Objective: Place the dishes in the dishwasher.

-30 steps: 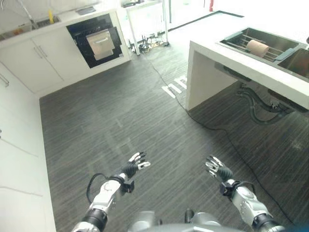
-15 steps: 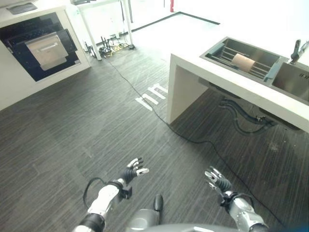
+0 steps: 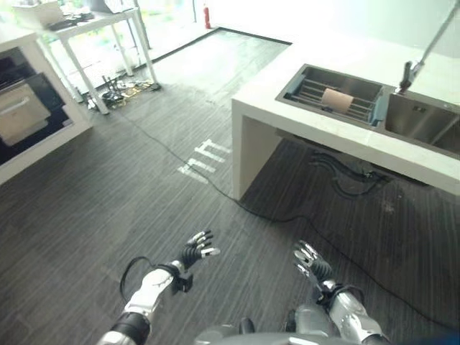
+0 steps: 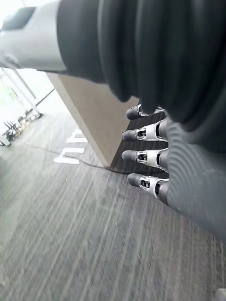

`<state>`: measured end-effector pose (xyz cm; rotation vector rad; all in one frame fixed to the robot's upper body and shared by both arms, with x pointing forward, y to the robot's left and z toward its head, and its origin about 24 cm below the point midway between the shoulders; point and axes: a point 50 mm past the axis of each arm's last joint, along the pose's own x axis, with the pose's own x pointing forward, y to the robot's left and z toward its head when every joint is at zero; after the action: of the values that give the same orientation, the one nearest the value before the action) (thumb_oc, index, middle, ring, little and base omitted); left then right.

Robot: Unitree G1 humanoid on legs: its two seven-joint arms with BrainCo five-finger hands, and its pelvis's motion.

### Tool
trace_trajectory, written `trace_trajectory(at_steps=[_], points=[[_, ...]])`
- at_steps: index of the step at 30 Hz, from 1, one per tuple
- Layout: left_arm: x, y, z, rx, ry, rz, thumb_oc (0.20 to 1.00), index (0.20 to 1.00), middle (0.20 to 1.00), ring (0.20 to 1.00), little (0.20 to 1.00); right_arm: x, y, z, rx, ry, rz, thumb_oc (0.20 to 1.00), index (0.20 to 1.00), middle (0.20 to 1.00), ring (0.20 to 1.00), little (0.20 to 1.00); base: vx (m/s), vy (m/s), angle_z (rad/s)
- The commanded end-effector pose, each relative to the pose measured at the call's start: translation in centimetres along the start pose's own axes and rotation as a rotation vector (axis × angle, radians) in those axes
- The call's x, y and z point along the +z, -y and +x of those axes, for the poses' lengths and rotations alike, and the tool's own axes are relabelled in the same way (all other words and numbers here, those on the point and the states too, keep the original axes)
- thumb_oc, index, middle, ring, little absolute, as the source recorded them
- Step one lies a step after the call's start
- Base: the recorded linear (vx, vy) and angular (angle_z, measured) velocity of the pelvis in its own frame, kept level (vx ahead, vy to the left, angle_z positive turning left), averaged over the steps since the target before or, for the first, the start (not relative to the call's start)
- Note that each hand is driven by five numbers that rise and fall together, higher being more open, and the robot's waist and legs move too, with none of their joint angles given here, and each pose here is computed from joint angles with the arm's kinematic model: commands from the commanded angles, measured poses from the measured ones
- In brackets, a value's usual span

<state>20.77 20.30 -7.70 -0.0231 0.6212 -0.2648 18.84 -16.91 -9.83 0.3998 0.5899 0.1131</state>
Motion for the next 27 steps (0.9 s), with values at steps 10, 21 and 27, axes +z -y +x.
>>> trace_trajectory(at_steps=[10, 21, 27], points=[[0.2, 0.8, -0.6, 0.032, 0.116, -0.181, 1.000, 1.000, 1.000, 1.000, 1.000, 3.3, -1.1, 1.1, 0.099, 0.094, -0.096, 1.000, 1.000, 1.000, 1.000, 1.000, 0.22, -0.298, -0.28], [1.3, 1.2, 0.1, 0.081, 0.180, -0.218, 1.000, 1.000, 1.000, 1.000, 1.000, 4.0, 0.4, 0.6, 0.103, 0.060, -0.175, 1.000, 1.000, 1.000, 1.000, 1.000, 0.13, -0.209, -0.29], [1.7, 1.4, 0.1, 0.072, 0.210, -0.222, 1.000, 1.000, 1.000, 1.000, 1.000, 3.5, 1.5, 0.1, 0.040, 0.062, -0.170, 1.000, 1.000, 1.000, 1.000, 1.000, 0.16, 0.043, -0.13]])
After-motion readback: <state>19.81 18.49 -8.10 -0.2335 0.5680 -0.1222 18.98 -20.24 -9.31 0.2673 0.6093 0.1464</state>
